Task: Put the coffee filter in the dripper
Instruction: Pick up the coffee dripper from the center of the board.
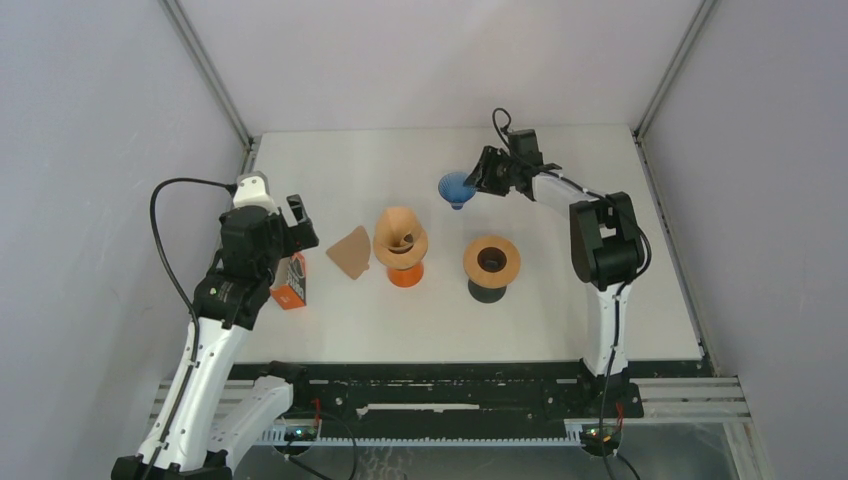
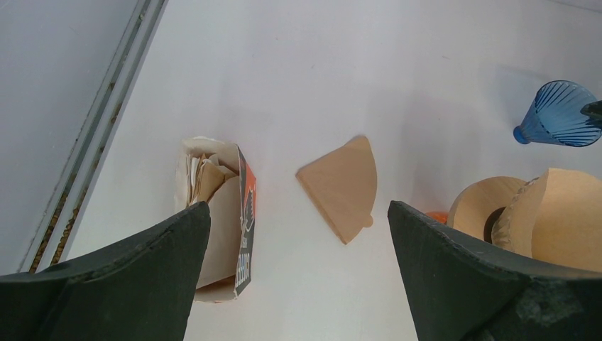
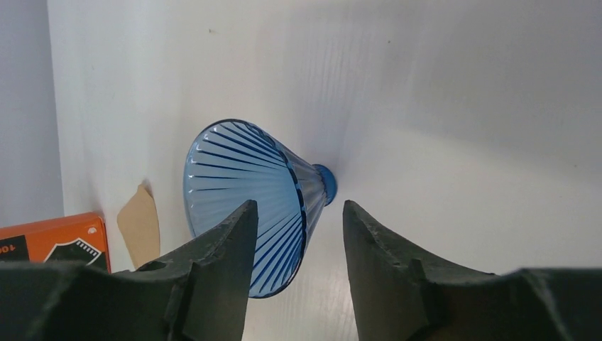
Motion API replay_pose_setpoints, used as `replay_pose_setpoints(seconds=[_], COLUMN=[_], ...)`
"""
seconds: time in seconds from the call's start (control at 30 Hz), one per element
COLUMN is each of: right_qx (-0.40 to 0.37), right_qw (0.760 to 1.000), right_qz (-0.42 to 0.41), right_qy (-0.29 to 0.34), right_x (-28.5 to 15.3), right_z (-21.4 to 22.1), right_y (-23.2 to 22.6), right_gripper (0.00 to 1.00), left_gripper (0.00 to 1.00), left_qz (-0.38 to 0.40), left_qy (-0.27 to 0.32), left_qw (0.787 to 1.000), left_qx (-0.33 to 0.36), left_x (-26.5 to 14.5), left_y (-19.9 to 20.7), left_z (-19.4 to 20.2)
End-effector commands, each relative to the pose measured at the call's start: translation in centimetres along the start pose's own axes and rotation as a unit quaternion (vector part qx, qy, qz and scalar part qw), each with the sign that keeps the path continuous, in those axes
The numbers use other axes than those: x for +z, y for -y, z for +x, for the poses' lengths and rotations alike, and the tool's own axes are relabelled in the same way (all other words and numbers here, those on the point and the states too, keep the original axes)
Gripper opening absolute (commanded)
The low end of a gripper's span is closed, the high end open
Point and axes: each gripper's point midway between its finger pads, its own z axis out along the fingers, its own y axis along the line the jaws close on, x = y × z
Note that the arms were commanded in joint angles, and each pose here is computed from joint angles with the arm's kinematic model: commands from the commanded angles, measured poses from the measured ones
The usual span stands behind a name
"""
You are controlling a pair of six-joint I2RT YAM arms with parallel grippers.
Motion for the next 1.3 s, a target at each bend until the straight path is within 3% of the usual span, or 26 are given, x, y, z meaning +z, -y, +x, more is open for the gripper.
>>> replay_pose_setpoints(seconds=[0.0,0.23,0.57,0.77,1.27], right_qx=[-0.007,-0.026,-0.045,-0.056,-0.093], right_qw=[1.0,1.0,0.999,0.998,0.994], right_qz=[-0.004,0.014,0.018,0.014,0.023], right_qy=[0.008,0.006,0.011,0.025,0.048], right_x=[0.5,0.0,-3.1,-6.5,-18.1], right_z=[-1.0,-1.0,-1.6,-1.9,-1.1], right_y=[-1.2,-0.8,-1.9,-3.1,-6.6], right_gripper=[0.54,0.39,0.04,0.0,0.0], left_gripper=[1.0,1.0,1.0,1.0,0.97], left_qz=[0.006,0.008,0.015,0.028,0.163], left_qy=[0.005,0.008,0.012,0.018,0.025], left_qw=[1.0,1.0,1.0,0.999,0.985], left_qx=[0.006,0.005,0.002,-0.003,-0.052], left_x=[0.4,0.2,-0.1,-0.4,-3.4], left_y=[0.1,0.1,0.3,0.7,5.7], left_z=[0.0,-0.1,-0.2,-0.5,-3.5])
